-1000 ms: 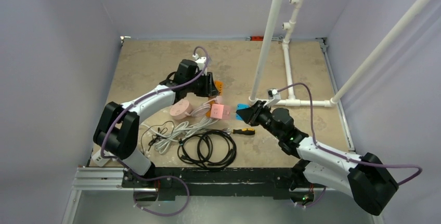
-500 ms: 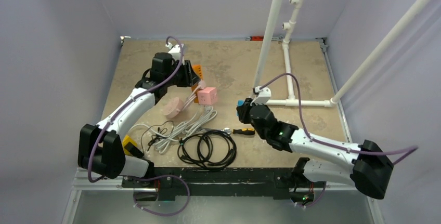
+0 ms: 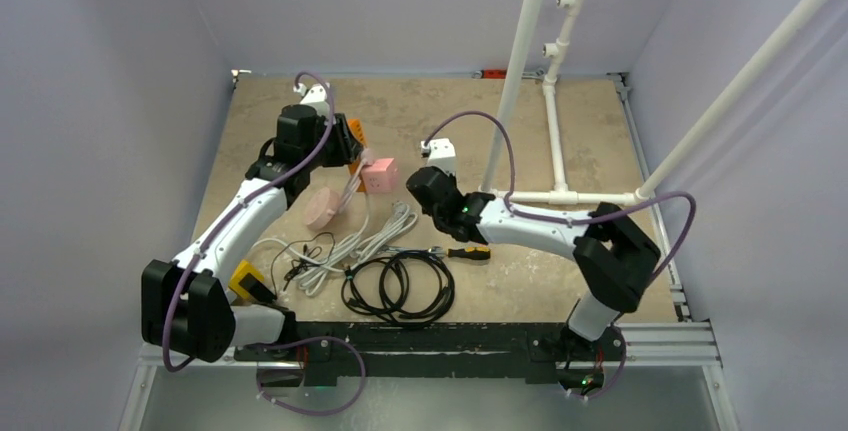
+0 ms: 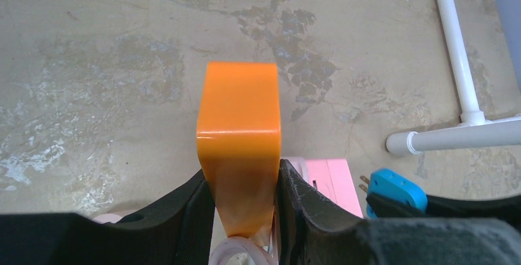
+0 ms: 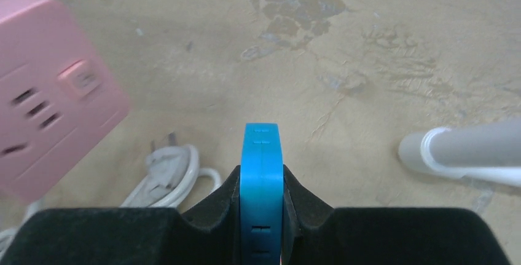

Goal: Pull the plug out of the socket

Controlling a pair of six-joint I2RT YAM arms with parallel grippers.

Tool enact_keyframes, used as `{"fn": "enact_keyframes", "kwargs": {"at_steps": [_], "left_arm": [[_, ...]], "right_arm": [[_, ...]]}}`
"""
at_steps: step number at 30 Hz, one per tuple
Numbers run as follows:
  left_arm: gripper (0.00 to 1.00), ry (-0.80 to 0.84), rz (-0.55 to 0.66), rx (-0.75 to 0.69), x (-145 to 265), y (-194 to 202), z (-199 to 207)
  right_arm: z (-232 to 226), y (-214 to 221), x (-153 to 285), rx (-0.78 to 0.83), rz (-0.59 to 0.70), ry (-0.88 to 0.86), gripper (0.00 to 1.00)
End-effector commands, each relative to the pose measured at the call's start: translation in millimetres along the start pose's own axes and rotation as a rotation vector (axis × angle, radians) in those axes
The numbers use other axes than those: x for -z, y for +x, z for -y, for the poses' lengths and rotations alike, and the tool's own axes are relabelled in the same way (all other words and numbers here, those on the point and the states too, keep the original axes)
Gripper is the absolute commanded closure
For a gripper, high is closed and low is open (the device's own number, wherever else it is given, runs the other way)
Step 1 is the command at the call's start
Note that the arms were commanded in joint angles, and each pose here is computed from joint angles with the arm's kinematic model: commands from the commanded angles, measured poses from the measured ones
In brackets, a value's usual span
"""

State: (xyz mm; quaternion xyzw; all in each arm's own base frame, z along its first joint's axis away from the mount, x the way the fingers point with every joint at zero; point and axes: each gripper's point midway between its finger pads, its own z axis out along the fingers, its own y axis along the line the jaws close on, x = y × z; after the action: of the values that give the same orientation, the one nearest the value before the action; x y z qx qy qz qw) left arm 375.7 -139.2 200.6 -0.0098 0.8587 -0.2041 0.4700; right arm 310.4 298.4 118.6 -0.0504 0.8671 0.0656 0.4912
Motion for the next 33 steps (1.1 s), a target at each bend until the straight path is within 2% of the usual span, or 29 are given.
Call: {"fn": "enact_keyframes", "kwargs": {"at_steps": [1,6,12,20,23,25,29,33], "left_arm": [[1.00,-0.011,0.116,-0.008,13,-32,2],[1.00,-0.006,0.129,-0.008,15,-34,3],[1.00,0.012,0.112,-0.009,11,-30,6],[1.00,0.081,0.071,-0.011,3,-21,16],[1.00,0.085,0.056,-0.009,-1,-17,15],[1.00,0.090,0.052,-0.010,-2,-16,16],[1.00,0.109,0.041,-0.012,-4,-13,18],[1.00,0.127,0.030,-0.015,-7,-11,21]], "right_arm": [[22,-29,-25,0.060,-0.007,0.072,1.00],[42,-44,-59,0.147,-0.030,0.154,1.00],[48,-45,-96,0.150,-0.064,0.193,0.99],[76,-40,-108,0.123,-0.056,0.288,0.93],[82,-36,-111,0.112,-0.063,0.292,0.84],[83,-34,-111,0.110,-0.067,0.289,0.75],[81,-32,-111,0.109,-0.070,0.275,0.61],[80,-29,-111,0.109,-0.076,0.267,0.51]]}}
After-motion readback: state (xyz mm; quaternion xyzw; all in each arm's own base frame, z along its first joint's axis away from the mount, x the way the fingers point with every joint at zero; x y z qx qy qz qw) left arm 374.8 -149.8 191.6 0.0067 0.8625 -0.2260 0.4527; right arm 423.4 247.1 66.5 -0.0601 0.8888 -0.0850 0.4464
